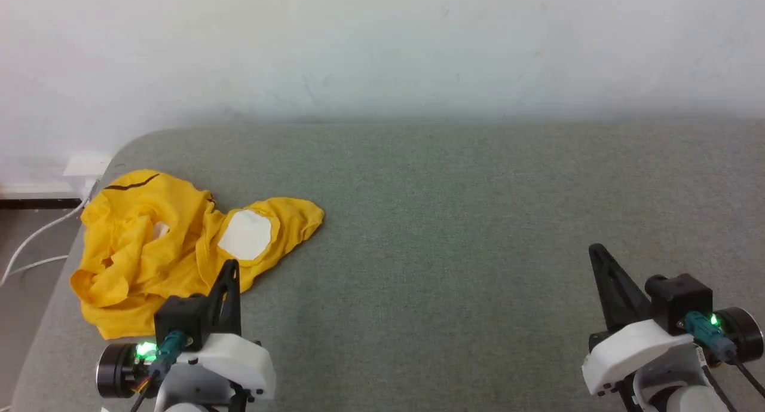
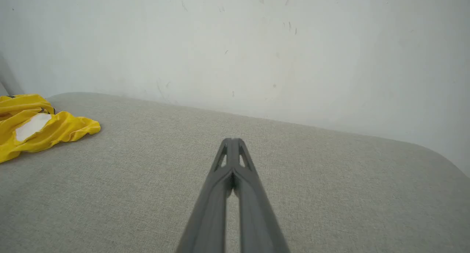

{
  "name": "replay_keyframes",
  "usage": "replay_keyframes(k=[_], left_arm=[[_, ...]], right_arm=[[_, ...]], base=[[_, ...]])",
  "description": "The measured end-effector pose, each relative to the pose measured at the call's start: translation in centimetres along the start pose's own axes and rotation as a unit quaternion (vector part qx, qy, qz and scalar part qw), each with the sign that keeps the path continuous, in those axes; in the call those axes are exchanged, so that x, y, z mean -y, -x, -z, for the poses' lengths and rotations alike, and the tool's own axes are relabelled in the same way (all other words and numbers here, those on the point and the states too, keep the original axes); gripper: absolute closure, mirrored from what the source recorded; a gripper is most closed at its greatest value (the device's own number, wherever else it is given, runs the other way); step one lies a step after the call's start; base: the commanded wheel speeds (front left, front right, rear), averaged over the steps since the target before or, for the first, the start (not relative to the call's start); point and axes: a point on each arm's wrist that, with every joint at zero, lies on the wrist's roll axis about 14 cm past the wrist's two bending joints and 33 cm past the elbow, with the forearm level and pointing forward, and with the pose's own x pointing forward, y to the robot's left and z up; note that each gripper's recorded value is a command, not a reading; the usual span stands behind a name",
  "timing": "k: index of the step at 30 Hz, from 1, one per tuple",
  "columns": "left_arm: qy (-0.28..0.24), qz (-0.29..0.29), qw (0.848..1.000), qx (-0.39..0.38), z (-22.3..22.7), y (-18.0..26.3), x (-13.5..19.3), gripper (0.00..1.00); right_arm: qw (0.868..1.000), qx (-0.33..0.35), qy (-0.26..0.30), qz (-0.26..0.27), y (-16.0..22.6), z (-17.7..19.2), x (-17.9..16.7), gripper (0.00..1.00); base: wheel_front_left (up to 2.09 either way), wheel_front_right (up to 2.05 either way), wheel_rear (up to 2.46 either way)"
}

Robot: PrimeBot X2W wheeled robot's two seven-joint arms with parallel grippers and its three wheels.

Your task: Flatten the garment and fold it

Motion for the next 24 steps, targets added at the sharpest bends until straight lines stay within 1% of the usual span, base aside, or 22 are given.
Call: replay_keyframes(k=[6, 7, 14, 24], left_arm=[[0.0, 0.0, 1.0, 0.0, 0.01, 0.01, 0.01, 1.0], [0.0, 0.0, 1.0, 0.0, 0.01, 0.01, 0.01, 0.0], [0.002, 0.001, 1.0, -0.001, 0.11, 0.01, 0.09, 0.0], [0.021, -0.001, 1.0, 0.006, 0.0, 0.11, -0.03, 0.0]], right_arm=[[1.0, 0.0, 0.0, 0.0, 0.01, 0.01, 0.0, 1.0], [1.0, 0.0, 0.0, 0.0, 0.01, 0.01, 0.0, 0.0], [1.0, 0.0, 0.0, 0.0, 0.03, 0.06, 0.04, 0.0], [1.0, 0.007, -0.01, 0.001, -0.04, -0.02, 0.12, 0.0]], base=[[0.0, 0.0, 0.0], [0.0, 0.0, 0.0], [0.0, 0.0, 0.0], [0.0, 0.0, 0.0]])
